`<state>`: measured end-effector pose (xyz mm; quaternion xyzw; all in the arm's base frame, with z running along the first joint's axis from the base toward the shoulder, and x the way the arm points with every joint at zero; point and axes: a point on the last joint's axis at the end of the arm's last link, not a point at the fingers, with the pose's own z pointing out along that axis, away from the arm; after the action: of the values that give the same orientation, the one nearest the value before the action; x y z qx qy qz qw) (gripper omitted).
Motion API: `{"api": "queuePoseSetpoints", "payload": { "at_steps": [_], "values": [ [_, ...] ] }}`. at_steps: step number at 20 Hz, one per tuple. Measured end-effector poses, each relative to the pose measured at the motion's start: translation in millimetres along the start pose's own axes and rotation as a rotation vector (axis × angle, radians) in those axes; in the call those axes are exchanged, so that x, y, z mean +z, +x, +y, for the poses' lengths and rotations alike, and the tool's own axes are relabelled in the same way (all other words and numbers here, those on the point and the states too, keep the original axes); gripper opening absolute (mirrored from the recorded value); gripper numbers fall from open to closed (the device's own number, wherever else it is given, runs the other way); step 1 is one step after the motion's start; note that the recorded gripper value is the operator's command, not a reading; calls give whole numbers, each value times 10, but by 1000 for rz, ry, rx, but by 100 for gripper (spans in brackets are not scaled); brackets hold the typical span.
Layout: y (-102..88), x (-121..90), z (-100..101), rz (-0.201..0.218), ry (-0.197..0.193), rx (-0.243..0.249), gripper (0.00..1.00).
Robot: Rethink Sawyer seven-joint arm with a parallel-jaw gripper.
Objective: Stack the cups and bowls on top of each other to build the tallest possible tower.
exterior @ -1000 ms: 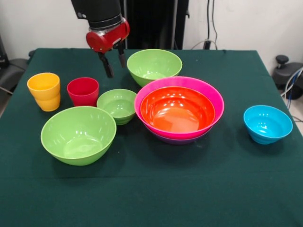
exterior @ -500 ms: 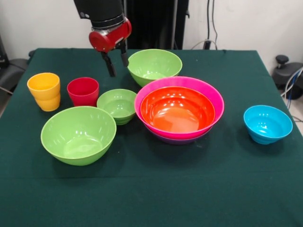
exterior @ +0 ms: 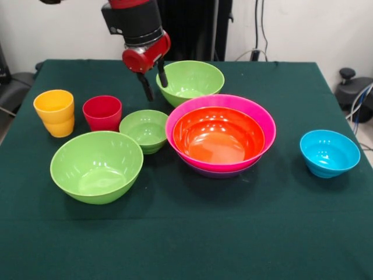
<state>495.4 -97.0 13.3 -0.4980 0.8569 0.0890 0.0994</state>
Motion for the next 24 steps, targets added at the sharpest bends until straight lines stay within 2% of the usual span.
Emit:
{"api": "queuePoseSetpoints", "payload": {
  "at_steps": [6,11,24],
  "values": [
    [56,226,171,-9,-32,-20,100],
    [119,329,241,-17,-45,-18,100],
    [355,385,169,-49,-48,57,100]
  ]
}}
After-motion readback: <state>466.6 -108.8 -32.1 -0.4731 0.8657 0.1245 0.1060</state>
